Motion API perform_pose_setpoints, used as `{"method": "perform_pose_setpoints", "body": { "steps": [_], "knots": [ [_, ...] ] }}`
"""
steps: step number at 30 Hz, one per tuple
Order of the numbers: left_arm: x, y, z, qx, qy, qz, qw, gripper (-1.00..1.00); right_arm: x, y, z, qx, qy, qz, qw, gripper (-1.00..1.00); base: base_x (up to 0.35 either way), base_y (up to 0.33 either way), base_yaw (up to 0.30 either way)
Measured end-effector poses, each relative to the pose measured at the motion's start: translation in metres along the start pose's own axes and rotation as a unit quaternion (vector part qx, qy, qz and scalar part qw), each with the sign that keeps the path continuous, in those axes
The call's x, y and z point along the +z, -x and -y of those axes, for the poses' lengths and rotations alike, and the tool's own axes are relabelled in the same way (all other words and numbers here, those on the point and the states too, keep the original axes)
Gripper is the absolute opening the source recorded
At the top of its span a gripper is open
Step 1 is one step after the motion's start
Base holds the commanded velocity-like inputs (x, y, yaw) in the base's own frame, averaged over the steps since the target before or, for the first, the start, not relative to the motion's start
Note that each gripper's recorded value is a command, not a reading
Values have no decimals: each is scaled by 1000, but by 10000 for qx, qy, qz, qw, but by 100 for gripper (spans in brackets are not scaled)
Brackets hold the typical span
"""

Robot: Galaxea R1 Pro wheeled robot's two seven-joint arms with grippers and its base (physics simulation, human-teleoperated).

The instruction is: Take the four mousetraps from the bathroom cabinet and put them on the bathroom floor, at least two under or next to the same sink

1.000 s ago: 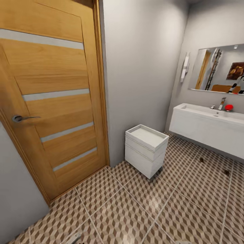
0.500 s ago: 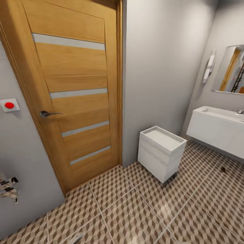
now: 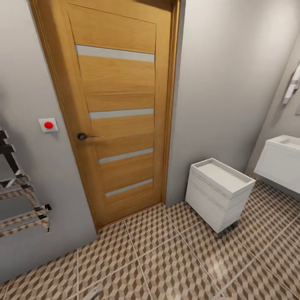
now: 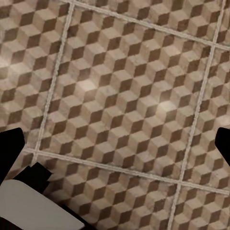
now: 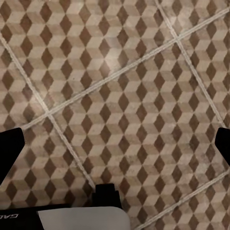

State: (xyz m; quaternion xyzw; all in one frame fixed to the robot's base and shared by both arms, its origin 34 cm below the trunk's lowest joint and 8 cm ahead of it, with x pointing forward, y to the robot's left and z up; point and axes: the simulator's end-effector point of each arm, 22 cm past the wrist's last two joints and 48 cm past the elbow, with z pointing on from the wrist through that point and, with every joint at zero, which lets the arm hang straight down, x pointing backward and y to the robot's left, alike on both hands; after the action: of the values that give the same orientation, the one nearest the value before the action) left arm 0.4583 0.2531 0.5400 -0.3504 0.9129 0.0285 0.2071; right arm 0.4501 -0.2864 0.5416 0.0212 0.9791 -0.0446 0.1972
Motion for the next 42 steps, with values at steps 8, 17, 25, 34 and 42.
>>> {"method": "perform_pose_setpoints", "body": {
  "steps": [8,17,25,34,42],
  "knots": [
    [0,0,0,0,-1,-2,10000,100,0,0,0,1,-4,4,10000,100,0,0,297],
    [-1,-3,3,0,-18,-18,10000,100,0,0,1,1,-5,5,10000,100,0,0,297],
    [-1,-4,4,1,-28,-28,10000,100,0,0,1,2,-5,5,10000,100,0,0,297],
    [-1,-5,4,2,-24,-36,10000,100,0,0,1,1,-4,-2,10000,100,0,0,297],
    [0,-5,4,6,-17,-45,10000,100,1,-2,0,-1,-2,-16,10000,100,0,0,297]
  ]
}}
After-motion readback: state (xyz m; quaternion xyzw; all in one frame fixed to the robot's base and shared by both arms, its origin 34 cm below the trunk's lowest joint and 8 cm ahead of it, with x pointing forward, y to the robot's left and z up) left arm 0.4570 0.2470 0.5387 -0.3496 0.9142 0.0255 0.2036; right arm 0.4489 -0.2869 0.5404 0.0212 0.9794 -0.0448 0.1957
